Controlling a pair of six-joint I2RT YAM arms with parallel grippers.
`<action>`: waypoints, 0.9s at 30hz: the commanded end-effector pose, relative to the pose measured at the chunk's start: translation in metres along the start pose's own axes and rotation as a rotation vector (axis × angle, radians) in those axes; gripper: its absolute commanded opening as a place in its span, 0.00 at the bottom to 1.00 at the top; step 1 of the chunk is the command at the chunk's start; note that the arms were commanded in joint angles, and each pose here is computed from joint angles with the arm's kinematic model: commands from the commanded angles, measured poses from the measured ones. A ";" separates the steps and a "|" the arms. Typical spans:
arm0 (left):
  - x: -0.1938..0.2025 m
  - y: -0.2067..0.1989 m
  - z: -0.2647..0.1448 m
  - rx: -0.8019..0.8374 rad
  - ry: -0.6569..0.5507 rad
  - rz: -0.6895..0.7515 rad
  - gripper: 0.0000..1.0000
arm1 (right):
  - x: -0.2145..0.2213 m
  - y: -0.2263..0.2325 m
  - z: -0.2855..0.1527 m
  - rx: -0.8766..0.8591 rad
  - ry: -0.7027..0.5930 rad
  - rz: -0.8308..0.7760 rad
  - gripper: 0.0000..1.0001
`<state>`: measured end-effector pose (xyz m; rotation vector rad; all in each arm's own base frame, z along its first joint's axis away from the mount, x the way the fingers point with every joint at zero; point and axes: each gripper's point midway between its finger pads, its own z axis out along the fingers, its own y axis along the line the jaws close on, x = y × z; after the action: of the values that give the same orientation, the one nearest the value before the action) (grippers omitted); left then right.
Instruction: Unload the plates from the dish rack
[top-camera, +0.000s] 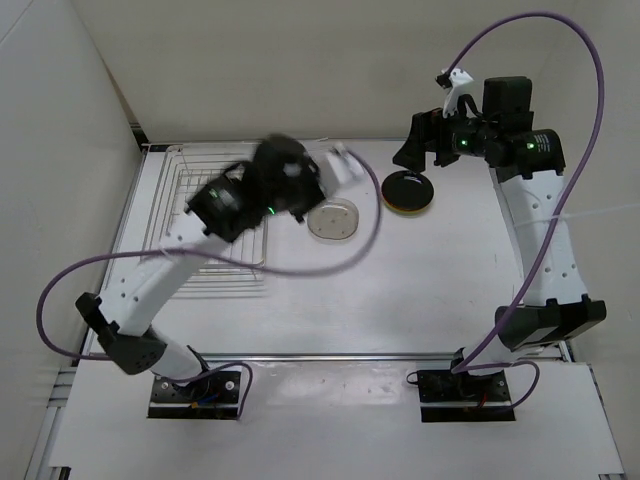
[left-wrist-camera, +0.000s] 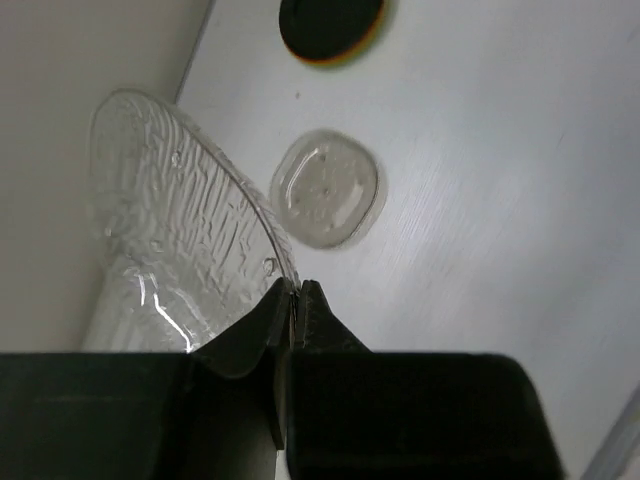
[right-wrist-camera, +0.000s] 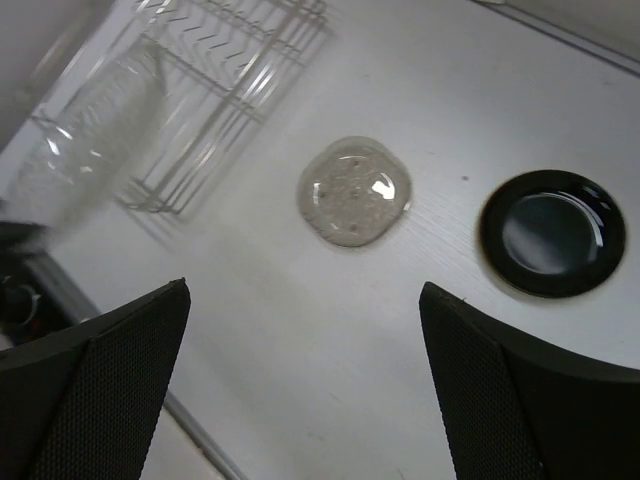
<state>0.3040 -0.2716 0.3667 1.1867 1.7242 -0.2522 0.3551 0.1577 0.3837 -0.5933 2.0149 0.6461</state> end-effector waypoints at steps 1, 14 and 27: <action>0.042 0.018 -0.006 -0.394 0.316 0.470 0.11 | -0.010 0.034 -0.001 -0.197 -0.029 0.021 0.98; 0.013 -0.074 0.022 -0.471 0.288 1.021 0.11 | 0.019 0.037 0.014 -0.275 0.053 0.080 0.93; 0.006 -0.093 0.034 -0.431 0.275 1.023 0.11 | 0.046 0.045 0.038 -0.303 0.130 0.054 0.78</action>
<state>0.2511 -0.3367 0.2980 1.6924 1.0666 0.8962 0.3272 0.2034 0.3278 -0.7425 2.1210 0.9736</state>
